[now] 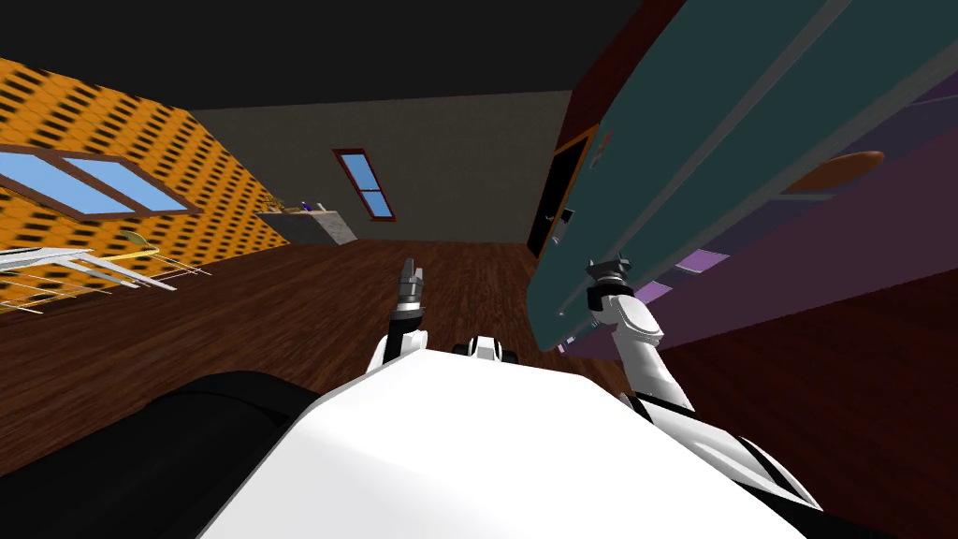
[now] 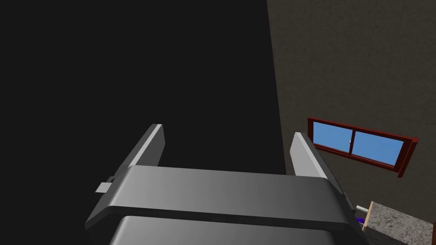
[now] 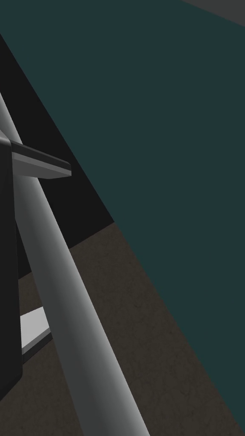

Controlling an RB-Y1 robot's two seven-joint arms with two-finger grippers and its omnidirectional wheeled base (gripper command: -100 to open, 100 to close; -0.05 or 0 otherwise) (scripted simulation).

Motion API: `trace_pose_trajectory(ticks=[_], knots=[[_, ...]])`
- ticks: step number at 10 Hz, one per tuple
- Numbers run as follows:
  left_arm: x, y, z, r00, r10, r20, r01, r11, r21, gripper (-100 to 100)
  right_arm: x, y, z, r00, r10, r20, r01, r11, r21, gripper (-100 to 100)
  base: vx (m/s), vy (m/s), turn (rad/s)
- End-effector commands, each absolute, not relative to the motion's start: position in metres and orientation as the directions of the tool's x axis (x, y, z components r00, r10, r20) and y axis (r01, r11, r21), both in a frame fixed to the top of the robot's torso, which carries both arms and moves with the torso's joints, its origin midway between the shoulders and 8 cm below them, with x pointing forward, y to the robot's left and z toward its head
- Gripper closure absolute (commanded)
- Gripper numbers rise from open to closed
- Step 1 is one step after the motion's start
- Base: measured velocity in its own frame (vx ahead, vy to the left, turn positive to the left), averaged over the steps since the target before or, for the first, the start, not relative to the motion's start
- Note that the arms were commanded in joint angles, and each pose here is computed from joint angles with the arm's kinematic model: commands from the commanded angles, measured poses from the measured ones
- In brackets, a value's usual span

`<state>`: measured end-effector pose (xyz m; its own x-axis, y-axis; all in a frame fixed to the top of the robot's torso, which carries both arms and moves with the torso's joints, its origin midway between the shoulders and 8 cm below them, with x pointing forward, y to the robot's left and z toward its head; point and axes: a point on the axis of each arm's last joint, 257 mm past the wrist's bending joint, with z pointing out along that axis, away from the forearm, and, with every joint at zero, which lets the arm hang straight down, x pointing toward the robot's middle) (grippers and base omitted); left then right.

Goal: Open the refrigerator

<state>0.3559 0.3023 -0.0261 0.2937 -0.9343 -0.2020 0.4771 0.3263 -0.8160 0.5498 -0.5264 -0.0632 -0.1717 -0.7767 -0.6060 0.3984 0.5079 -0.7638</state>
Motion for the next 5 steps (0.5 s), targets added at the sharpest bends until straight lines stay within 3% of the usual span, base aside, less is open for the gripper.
trace_pose_trajectory(ticks=[1, 5], knots=[[0.356, 0.302, -0.026, 0.294, -0.934, -0.202, 0.477, 0.326, -0.816, 0, 0.543, -0.555, -0.071, -0.254, -0.758, -0.601, 0.437, 0.464, -0.771, 100, -0.040, 0.048, 0.120], [0.356, 0.302, -0.026, 0.294, -0.934, -0.202, 0.477, 0.327, -0.816, 0, 0.533, -0.601, -0.050, -0.354, -0.734, -0.580, 0.522, 0.359, -0.774, 100, -0.069, 0.094, 0.265]])
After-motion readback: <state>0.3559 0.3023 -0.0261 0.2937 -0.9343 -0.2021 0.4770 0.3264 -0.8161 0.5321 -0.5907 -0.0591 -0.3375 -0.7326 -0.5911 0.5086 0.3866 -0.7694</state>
